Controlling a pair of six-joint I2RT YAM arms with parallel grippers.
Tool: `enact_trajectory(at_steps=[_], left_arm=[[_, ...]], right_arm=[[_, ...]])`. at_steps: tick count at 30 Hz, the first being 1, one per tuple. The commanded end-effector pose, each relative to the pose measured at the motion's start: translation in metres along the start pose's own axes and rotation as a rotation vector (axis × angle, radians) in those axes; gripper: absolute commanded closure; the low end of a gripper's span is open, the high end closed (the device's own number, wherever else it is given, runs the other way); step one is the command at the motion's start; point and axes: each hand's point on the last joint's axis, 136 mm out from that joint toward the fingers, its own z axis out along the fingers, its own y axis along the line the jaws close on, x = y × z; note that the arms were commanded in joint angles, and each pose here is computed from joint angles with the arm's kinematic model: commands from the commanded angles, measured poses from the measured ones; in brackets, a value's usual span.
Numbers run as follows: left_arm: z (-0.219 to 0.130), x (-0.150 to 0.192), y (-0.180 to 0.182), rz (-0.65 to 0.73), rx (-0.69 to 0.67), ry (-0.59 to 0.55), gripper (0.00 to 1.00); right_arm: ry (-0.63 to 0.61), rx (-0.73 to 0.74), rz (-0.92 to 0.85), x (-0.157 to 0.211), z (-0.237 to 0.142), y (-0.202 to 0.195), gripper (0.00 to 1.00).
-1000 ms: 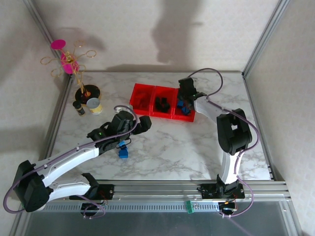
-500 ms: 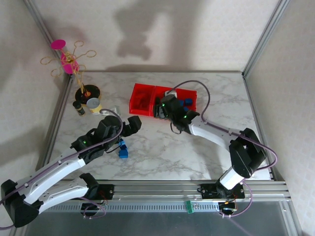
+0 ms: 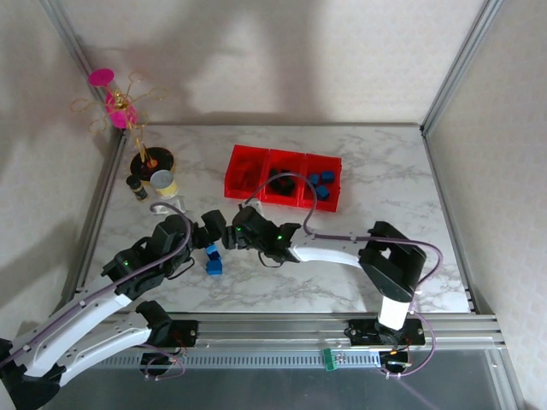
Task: Sort the legos into containers by color
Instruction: Pick up the lego from the bottom-center of the table.
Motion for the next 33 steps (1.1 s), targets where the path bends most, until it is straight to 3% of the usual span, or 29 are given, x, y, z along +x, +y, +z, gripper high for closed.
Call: enact_trajectory(at_steps=[1, 10, 24, 33], left_arm=[[-0.009, -0.004, 0.026, -0.019, -0.094, -0.03, 0.0], [-0.029, -0.012, 0.048, -0.082, -0.136, -0.083, 0.0], [-0.034, -0.015, 0.056, -0.118, -0.151, -0.11, 0.0], [-0.031, -0.013, 0.054, -0.113, -0.147, -0.102, 0.0]], right_arm=[[-0.022, -0.097, 0.018, -0.007, 0.006, 0.041, 0.12], [0.019, -0.133, -0.117, 0.018, 0.037, 0.075, 0.13], [0.1, -0.107, -0.235, 0.047, 0.072, 0.076, 0.37], [0.083, -0.076, -0.242, 0.041, 0.068, 0.071, 0.51]])
